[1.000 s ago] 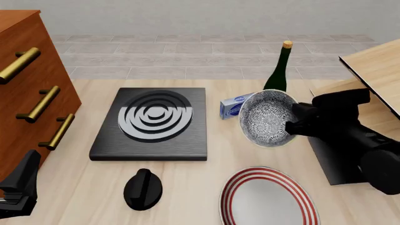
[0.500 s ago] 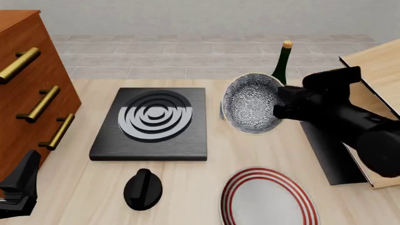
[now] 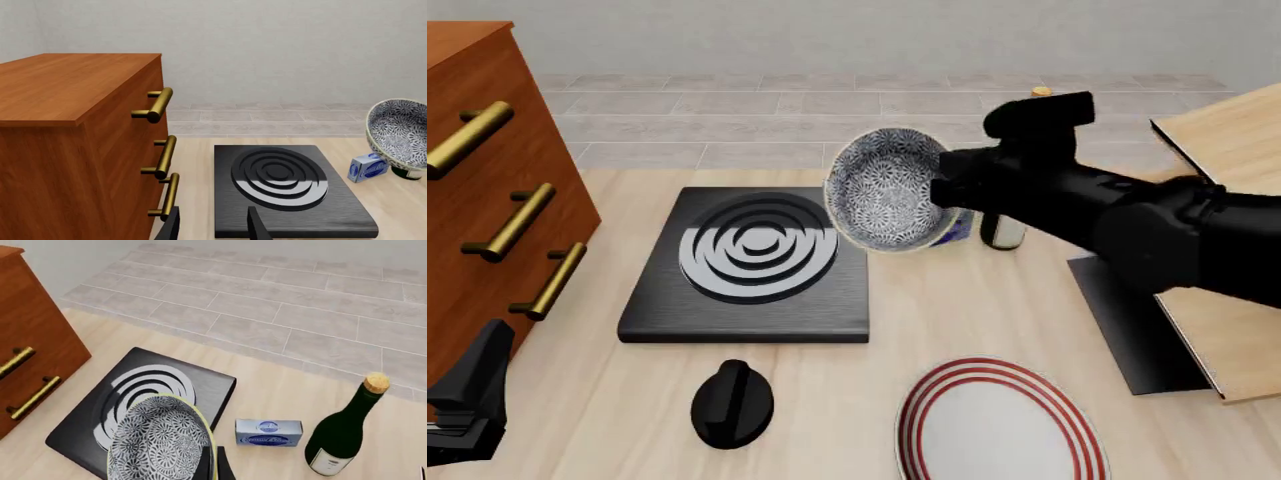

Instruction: Put the bowl on the stove.

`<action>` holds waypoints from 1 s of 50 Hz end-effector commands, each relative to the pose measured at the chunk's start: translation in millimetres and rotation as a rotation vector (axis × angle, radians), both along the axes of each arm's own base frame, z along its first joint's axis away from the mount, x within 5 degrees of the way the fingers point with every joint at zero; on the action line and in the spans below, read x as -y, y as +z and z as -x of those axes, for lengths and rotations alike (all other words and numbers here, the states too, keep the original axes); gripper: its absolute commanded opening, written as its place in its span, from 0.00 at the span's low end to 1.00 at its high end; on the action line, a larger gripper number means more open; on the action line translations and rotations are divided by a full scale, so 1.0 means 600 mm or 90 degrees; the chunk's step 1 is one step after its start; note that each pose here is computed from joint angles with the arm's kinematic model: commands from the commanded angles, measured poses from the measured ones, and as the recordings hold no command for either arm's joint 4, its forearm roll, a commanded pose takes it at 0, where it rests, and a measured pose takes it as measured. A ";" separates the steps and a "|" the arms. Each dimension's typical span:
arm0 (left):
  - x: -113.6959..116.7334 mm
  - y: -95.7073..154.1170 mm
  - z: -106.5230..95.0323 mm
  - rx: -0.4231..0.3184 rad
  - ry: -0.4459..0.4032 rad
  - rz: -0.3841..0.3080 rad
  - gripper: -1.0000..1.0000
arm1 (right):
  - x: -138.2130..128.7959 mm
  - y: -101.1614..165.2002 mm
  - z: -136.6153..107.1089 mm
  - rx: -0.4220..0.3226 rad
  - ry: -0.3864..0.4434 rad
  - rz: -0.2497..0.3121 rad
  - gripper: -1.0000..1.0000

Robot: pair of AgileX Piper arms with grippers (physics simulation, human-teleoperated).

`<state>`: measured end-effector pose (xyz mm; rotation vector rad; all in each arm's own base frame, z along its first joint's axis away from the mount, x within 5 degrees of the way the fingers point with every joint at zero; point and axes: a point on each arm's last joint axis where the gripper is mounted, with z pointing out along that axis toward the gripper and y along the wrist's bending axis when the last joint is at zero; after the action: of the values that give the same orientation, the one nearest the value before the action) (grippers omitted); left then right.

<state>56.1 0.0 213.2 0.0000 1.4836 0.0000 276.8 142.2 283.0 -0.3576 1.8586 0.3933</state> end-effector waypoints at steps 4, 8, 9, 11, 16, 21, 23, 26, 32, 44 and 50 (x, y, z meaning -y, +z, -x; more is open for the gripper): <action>0.000 0.000 0.000 0.000 0.000 0.000 1.00 | -0.054 0.011 -0.039 -0.026 0.021 -0.025 0.00; 0.000 0.000 0.000 0.000 0.000 0.000 1.00 | -0.068 0.012 -0.051 -0.039 0.021 -0.040 0.00; 0.000 0.000 0.000 0.000 0.000 0.000 1.00 | -0.070 0.012 -0.057 -0.039 0.020 -0.039 0.00; 0.000 0.000 0.000 0.000 0.000 0.000 1.00 | -0.079 0.012 -0.065 -0.045 0.020 -0.046 0.00; 0.000 0.000 0.000 0.000 0.000 0.000 1.00 | -0.095 0.011 -0.081 -0.060 0.020 -0.056 0.00; 0.000 0.000 0.000 0.000 0.000 0.000 1.00 | -0.113 0.002 -0.096 -0.079 0.019 -0.071 0.00; 0.000 0.000 0.000 0.000 0.000 0.000 1.00 | -0.122 0.000 -0.099 -0.082 0.024 -0.070 0.00; 0.000 0.000 0.000 0.000 0.000 0.000 1.00 | -0.133 -0.002 -0.104 -0.091 0.027 -0.077 0.00; 0.000 0.000 0.000 0.000 0.000 0.000 1.00 | -0.159 -0.010 -0.111 -0.119 0.028 -0.105 0.00; 0.000 0.000 0.000 0.000 0.000 0.000 1.00 | -0.197 -0.034 -0.132 -0.155 0.030 -0.119 0.00; 0.000 0.000 0.000 0.000 0.000 0.000 1.00 | -0.213 -0.044 -0.145 -0.172 0.026 -0.129 0.00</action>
<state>56.1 0.0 213.2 0.0000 1.4836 0.0000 353.1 252.7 262.5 -0.2695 2.0235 0.6259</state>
